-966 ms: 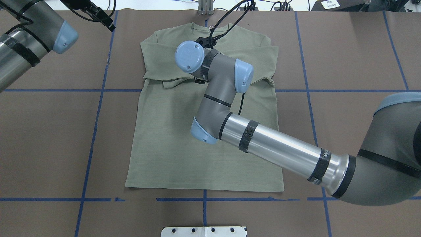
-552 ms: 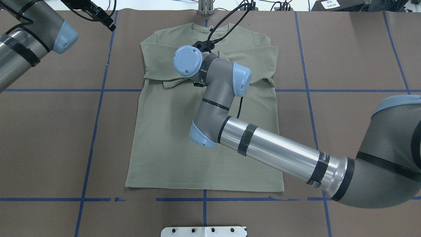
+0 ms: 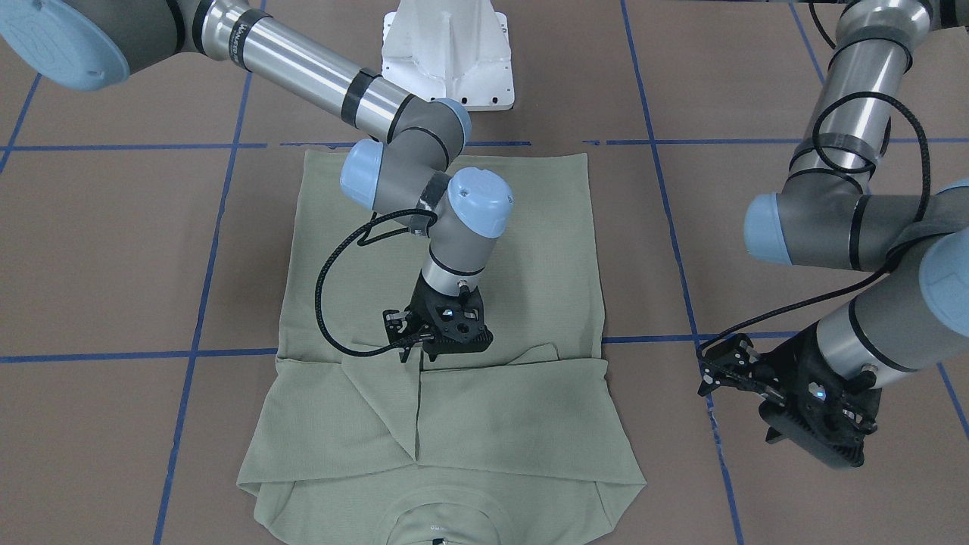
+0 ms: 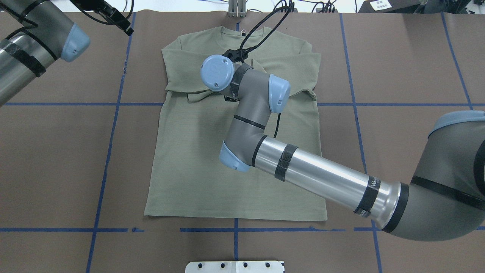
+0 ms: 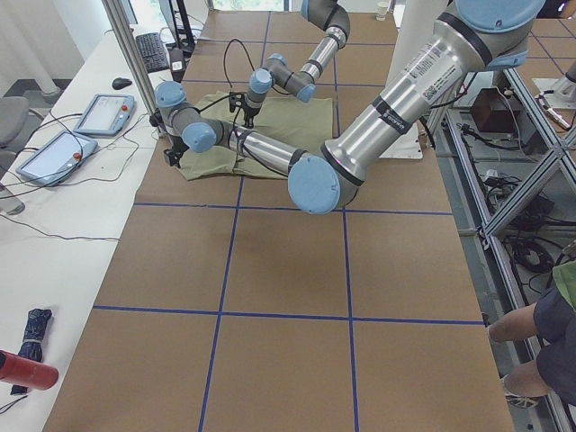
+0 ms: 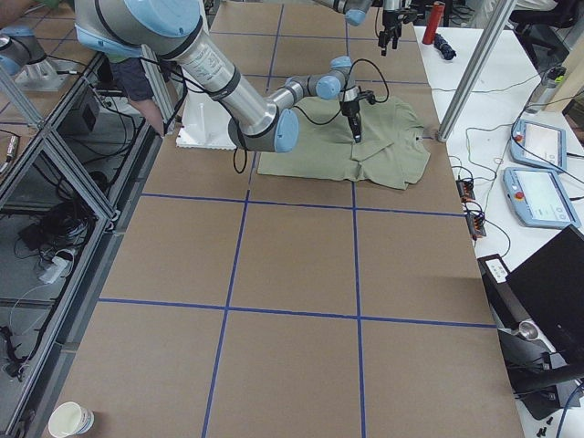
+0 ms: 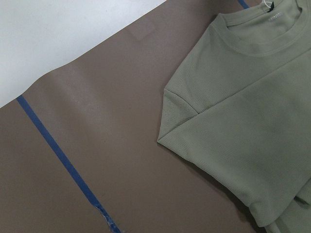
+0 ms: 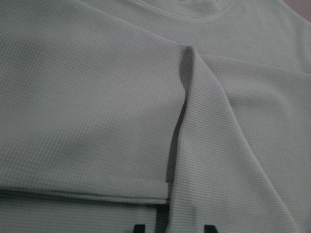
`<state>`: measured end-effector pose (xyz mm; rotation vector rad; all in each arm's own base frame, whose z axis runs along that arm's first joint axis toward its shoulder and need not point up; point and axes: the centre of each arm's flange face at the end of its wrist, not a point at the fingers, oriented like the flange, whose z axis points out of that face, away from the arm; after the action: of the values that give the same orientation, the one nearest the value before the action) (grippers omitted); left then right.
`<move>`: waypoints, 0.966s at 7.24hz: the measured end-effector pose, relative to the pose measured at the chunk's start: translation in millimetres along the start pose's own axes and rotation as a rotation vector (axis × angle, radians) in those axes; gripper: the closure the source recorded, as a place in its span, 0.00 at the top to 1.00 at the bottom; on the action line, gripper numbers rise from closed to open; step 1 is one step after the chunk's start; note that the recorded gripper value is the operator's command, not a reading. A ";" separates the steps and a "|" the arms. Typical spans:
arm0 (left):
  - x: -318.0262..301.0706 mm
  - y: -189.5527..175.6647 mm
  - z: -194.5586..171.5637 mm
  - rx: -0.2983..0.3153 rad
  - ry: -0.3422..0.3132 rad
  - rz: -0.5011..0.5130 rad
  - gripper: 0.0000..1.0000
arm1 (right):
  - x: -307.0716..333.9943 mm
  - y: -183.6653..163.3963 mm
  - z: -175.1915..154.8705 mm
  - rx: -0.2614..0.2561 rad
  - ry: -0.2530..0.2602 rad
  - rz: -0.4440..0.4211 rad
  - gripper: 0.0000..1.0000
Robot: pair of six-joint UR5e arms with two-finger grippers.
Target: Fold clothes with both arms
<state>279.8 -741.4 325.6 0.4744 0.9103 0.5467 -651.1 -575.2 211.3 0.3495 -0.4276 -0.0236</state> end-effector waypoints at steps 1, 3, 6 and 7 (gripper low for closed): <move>0.1 0.0 -0.1 0.000 0.000 0.000 1.00 | -0.8 1.6 0.7 -0.001 0.000 -0.002 0.09; 0.2 0.0 -0.2 0.000 0.000 0.000 1.00 | -1.6 4.4 2.6 -0.004 0.001 -0.002 0.00; 1.1 -0.3 -1.0 0.002 0.001 0.001 1.00 | 2.3 1.7 0.9 -0.005 0.007 -0.010 0.00; 2.8 -0.9 -2.6 0.005 0.002 0.002 1.00 | 13.1 -7.8 -2.8 -0.005 0.018 -0.024 0.00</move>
<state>279.2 -740.0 322.0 0.4792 0.9133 0.5471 -637.7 -582.9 211.5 0.3493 -0.4057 -0.0445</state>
